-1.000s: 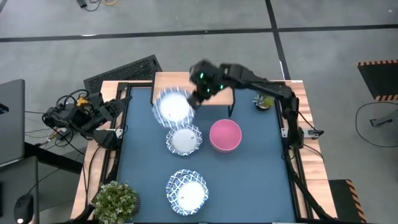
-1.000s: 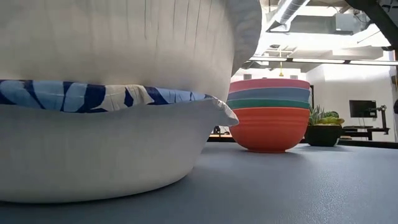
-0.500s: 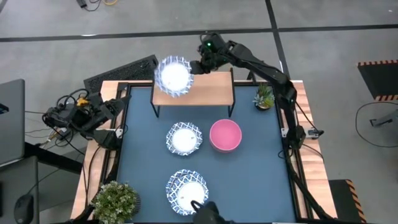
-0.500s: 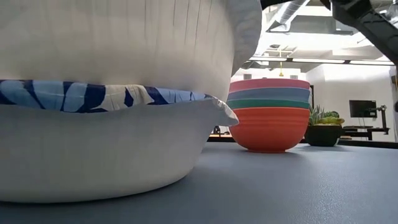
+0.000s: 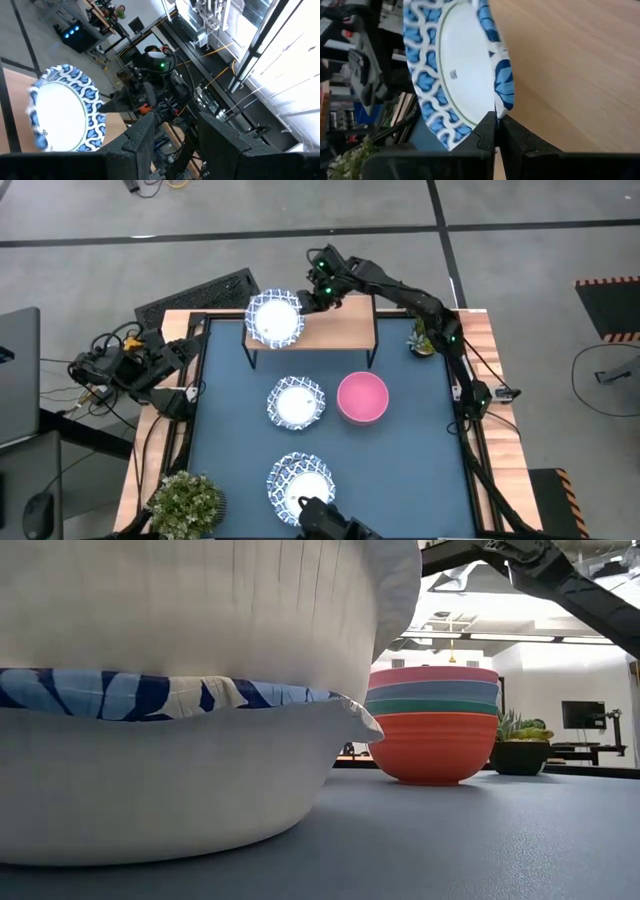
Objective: Place and stack bowls onto a shelf
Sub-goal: Put the white bowl on the shelf, then stack the white bowl on top of the white bowl on the shelf
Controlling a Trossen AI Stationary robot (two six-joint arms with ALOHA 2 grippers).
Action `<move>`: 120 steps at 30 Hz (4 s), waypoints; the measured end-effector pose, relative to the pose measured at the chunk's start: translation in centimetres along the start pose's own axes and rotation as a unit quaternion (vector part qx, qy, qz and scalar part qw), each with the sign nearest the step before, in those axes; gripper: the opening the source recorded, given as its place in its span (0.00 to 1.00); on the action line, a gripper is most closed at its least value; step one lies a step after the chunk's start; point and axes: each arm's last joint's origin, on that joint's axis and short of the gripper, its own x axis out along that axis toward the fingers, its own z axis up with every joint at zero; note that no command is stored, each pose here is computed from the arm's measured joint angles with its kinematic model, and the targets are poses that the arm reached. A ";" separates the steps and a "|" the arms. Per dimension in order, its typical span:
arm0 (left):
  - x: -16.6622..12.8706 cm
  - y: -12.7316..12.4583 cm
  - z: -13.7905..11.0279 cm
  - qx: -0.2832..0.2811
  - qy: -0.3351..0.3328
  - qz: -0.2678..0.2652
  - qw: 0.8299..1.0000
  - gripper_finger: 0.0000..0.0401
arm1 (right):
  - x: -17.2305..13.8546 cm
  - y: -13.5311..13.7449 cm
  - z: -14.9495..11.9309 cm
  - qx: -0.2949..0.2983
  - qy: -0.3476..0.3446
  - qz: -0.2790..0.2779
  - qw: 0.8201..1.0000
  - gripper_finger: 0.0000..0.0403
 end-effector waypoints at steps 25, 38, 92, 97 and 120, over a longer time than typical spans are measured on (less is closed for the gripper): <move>0.0 -0.1 -0.1 0.028 0.010 -0.013 0.999 0.34 | -7.7 0.9 2.7 -0.045 -0.084 0.067 0.993 0.44; 0.0 0.0 -0.3 0.037 0.025 -0.023 0.999 0.34 | -9.8 13.9 -10.6 -0.380 0.045 -0.003 0.924 0.42; -0.2 1.4 -1.9 0.100 0.090 0.013 0.991 0.34 | 16.7 10.0 -27.4 -0.592 0.340 -0.089 0.726 0.24; -0.2 1.4 -1.9 0.095 0.089 0.013 0.991 0.34 | 16.2 10.6 -27.6 -0.608 0.320 -0.134 0.714 0.10; -0.2 1.4 -1.9 0.085 0.087 0.014 0.992 0.34 | -4.8 18.6 -16.7 -0.584 0.133 0.094 0.795 0.05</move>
